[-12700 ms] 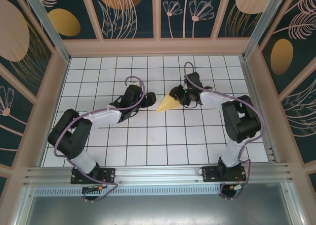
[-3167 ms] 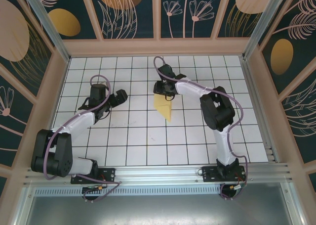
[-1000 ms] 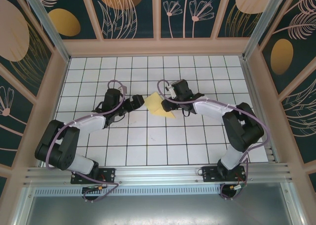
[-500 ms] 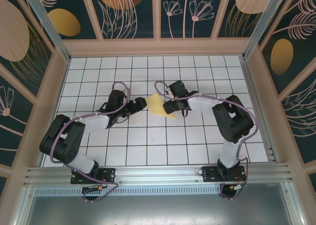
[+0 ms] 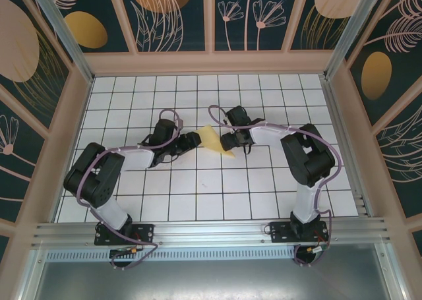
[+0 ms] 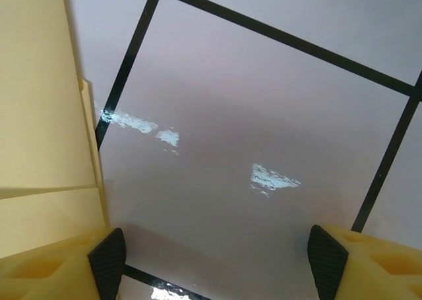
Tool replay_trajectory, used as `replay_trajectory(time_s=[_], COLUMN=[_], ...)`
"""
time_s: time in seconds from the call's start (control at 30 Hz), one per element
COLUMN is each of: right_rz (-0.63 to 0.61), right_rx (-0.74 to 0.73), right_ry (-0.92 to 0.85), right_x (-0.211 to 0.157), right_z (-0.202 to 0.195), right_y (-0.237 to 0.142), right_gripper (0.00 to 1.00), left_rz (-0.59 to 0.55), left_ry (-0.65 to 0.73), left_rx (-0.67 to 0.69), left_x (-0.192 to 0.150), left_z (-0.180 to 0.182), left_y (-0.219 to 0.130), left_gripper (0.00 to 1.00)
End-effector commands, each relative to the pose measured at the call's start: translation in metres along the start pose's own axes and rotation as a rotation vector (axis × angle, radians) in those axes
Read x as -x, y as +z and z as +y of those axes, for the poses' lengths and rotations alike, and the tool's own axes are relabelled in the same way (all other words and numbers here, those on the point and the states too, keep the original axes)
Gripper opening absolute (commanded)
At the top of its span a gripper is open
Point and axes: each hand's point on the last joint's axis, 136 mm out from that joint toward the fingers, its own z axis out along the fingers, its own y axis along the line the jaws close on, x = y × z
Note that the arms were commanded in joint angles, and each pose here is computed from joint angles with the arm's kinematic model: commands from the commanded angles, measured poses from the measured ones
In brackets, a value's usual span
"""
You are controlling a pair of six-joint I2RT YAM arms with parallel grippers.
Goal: Fold a paper plane with a square sheet of paper (pick it up from the middle)
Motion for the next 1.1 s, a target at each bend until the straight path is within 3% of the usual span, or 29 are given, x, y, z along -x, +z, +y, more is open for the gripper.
replay_trajectory(time_s=[0.0,0.33,0.77,1.07], right_rz=[0.035,0.035,-0.079,-0.034], right_rx=[0.001,0.021,0.119,0.115], right_ry=[0.023,0.035,0.067,0.051], right_x=[-0.004,-0.005,0.017,0.004], right_z=[-0.002,0.0,0.011,0.011], right_y=[0.002,0.003,-0.02,-0.008], right_gripper=[0.76,0.76,0.76,0.76], left_rz=[0.01,0.045,0.043,0.012], left_ry=[-0.011,-0.045,-0.062,-0.049], left_rx=[-0.049,-0.082,-0.098,-0.017], left_x=[0.002,-0.003,0.001,0.003], left_z=[-0.014,-0.016,-0.017,-0.004], left_y=[0.006,0.023,0.033,0.026], left_gripper=[0.58,0.56,0.33,0.41])
